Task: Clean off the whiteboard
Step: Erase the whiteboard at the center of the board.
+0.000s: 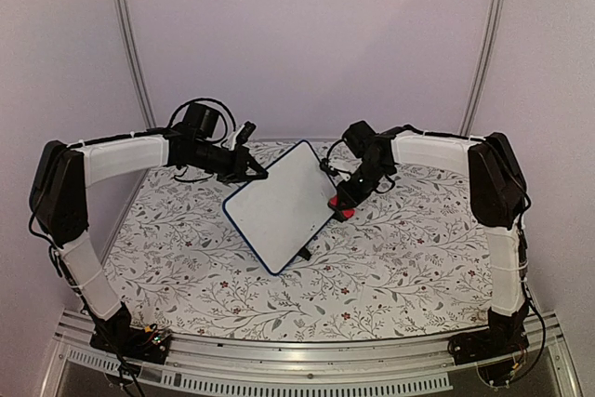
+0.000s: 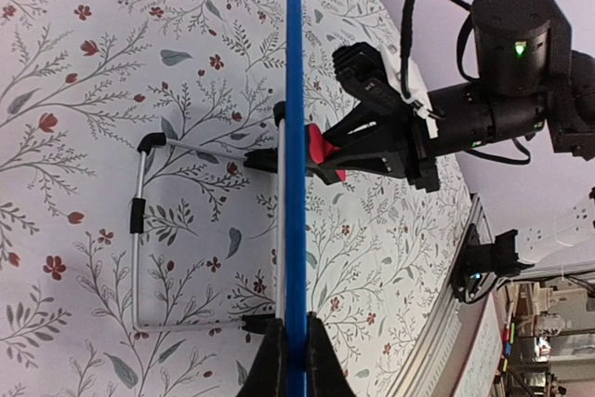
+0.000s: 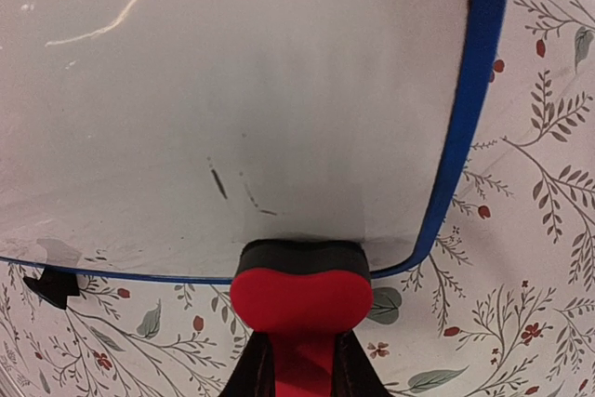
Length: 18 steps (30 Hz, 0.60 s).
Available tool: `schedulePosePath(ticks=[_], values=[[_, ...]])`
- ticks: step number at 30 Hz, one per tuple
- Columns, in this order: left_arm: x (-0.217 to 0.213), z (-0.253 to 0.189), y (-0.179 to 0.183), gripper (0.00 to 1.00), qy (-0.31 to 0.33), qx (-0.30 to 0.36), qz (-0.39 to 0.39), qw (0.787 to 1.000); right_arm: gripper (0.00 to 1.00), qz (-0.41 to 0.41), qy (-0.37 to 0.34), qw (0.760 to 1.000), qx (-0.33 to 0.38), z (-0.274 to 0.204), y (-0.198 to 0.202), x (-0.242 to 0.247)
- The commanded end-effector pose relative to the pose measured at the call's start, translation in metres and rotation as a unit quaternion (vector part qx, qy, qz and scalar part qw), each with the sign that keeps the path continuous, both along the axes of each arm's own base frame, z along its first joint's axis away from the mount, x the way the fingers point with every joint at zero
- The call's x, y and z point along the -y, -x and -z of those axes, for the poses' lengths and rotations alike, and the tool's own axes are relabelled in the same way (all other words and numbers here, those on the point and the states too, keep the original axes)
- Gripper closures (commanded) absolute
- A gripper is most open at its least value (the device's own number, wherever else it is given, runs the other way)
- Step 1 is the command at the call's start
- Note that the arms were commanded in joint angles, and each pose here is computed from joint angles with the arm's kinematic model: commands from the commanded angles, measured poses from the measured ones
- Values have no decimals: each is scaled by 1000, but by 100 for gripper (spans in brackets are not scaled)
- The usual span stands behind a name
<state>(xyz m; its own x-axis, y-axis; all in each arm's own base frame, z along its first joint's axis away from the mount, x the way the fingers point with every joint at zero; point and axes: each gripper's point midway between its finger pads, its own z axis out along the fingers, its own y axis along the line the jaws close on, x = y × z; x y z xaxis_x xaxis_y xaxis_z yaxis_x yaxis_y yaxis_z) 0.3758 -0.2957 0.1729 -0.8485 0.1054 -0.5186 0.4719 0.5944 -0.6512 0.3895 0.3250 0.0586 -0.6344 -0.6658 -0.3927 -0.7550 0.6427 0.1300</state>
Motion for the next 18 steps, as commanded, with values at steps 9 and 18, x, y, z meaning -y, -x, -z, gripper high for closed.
schedulePosePath(ticks=[9, 18], values=[[8, -19, 7, 100, 19, 25, 24, 999, 98, -18, -9, 999, 41, -24, -8, -35], [8, -19, 7, 100, 20, 25, 24, 999, 98, -14, -20, 997, 72, -45, -18, -46]])
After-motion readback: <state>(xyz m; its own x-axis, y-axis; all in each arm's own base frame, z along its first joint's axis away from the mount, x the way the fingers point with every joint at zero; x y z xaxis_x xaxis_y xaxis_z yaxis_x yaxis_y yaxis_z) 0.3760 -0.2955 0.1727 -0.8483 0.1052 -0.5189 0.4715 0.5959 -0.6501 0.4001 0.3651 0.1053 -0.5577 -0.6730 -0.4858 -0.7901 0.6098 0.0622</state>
